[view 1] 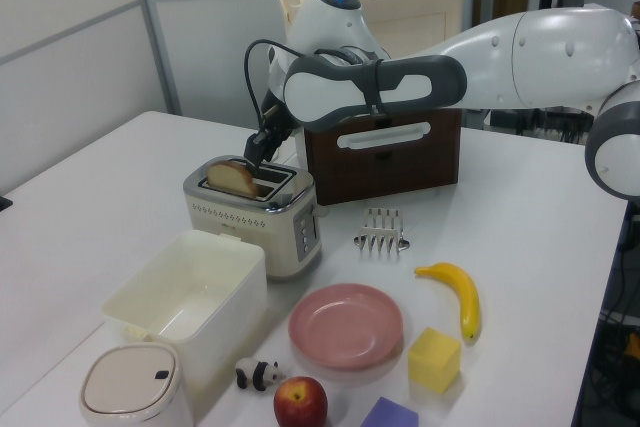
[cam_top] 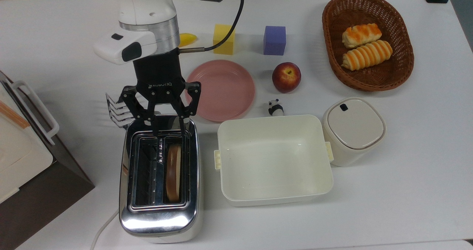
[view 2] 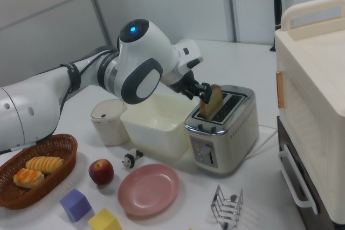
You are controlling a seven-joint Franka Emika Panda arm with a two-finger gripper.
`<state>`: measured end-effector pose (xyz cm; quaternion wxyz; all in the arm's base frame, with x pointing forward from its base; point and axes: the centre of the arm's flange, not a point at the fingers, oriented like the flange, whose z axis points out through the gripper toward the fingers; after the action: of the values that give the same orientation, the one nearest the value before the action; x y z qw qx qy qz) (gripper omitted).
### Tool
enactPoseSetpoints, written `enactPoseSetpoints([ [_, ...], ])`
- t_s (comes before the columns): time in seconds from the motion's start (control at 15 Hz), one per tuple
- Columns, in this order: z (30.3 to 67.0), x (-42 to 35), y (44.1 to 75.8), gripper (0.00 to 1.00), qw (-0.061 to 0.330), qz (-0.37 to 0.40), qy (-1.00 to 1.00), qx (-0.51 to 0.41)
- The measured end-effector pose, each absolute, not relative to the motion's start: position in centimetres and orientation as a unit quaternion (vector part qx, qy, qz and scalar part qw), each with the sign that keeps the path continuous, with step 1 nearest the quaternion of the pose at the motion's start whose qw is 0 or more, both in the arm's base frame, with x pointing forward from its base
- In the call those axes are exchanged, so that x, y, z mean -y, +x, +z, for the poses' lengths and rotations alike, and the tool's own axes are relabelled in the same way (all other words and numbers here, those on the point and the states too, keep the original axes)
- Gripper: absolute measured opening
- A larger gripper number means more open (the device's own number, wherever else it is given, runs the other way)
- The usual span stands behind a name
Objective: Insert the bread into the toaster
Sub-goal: 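Lower the bread slice into the toaster slot, then open the gripper and raise it away from the toaster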
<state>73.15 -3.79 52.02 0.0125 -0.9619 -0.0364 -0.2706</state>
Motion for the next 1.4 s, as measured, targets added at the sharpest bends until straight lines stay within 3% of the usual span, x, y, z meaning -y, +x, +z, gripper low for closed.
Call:
enactPoseSetpoints([
  [0.13,51.7,4.0,73.1,0.70,0.012,-0.268,-0.963,0.035],
  [0.53,52.4,4.1,72.6,0.75,0.018,-0.258,-0.966,0.019],
  [0.66,53.3,4.1,71.7,0.85,0.026,-0.238,-0.971,0.011],
  [0.86,54.8,4.3,70.4,0.88,0.030,-0.209,-0.977,0.007],
  [1.0,54.9,4.6,69.9,1.00,0.014,-0.191,-0.981,0.008],
  [1.4,53.0,4.8,69.1,1.00,-0.006,-0.137,-0.991,-0.005],
])
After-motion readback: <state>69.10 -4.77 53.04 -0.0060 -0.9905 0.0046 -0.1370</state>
